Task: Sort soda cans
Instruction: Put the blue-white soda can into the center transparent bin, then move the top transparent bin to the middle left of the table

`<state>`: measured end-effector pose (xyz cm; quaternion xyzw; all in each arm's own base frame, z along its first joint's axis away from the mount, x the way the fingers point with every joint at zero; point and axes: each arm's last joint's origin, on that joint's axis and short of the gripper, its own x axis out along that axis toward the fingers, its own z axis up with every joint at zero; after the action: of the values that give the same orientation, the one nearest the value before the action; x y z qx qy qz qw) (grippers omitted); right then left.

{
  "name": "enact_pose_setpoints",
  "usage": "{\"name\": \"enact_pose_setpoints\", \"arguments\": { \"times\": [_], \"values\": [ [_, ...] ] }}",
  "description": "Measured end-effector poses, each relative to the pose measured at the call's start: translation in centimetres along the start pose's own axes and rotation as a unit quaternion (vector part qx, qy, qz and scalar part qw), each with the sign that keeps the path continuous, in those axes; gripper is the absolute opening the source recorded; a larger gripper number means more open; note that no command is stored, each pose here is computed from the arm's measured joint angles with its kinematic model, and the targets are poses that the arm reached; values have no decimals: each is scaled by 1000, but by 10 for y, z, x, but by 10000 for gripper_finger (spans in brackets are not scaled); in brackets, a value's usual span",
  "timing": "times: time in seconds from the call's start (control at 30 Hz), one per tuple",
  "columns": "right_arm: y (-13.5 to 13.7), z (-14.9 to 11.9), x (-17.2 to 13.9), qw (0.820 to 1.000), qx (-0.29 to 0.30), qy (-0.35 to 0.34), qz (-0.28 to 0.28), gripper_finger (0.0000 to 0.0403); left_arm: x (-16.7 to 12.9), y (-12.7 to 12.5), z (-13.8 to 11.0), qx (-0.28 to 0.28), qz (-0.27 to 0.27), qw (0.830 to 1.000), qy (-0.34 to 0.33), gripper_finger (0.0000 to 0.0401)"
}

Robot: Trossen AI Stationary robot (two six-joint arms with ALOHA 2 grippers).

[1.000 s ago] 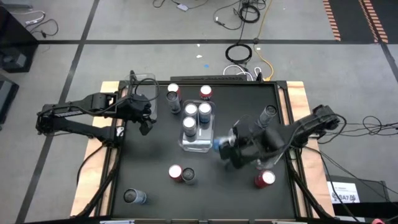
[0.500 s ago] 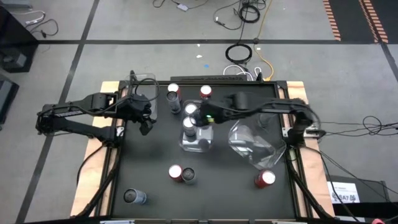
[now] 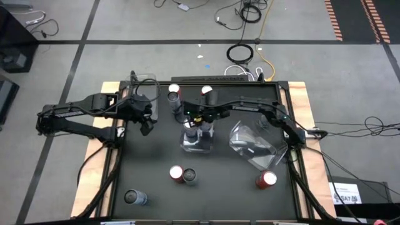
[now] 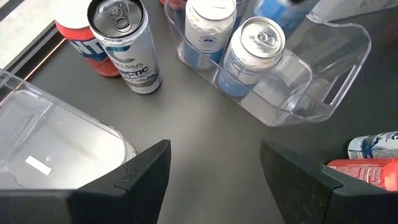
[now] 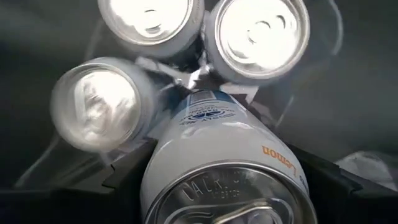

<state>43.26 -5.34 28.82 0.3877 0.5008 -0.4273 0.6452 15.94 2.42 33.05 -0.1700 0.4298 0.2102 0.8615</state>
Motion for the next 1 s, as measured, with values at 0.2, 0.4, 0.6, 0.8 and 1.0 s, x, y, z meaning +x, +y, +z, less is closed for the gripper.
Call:
{"name": "enact_pose_setpoints", "arguments": {
  "times": [0.2, 0.4, 0.6, 0.8, 1.0],
  "values": [
    [10, 2, 33, 999, -26, 8, -24, 307, 0, 0, 0, 0, 4, 1000, -1, 258],
    [13, 2, 49, 998, -44, 9, -44, 339, 0, 0, 0, 0, 6, 1000, -2, 258],
    [13, 4, 46, 998, -43, -13, -47, 341, 0, 0, 0, 0, 6, 1000, -2, 258],
    [6, 5, 23, 999, -40, -22, -27, 341, 0, 0, 0, 0, 6, 1000, -2, 258],
    [-9, 5, -31, 998, -28, -54, 30, 341, 0, 2, 1, 97, 31, 995, -10, 258]
  ]
}}
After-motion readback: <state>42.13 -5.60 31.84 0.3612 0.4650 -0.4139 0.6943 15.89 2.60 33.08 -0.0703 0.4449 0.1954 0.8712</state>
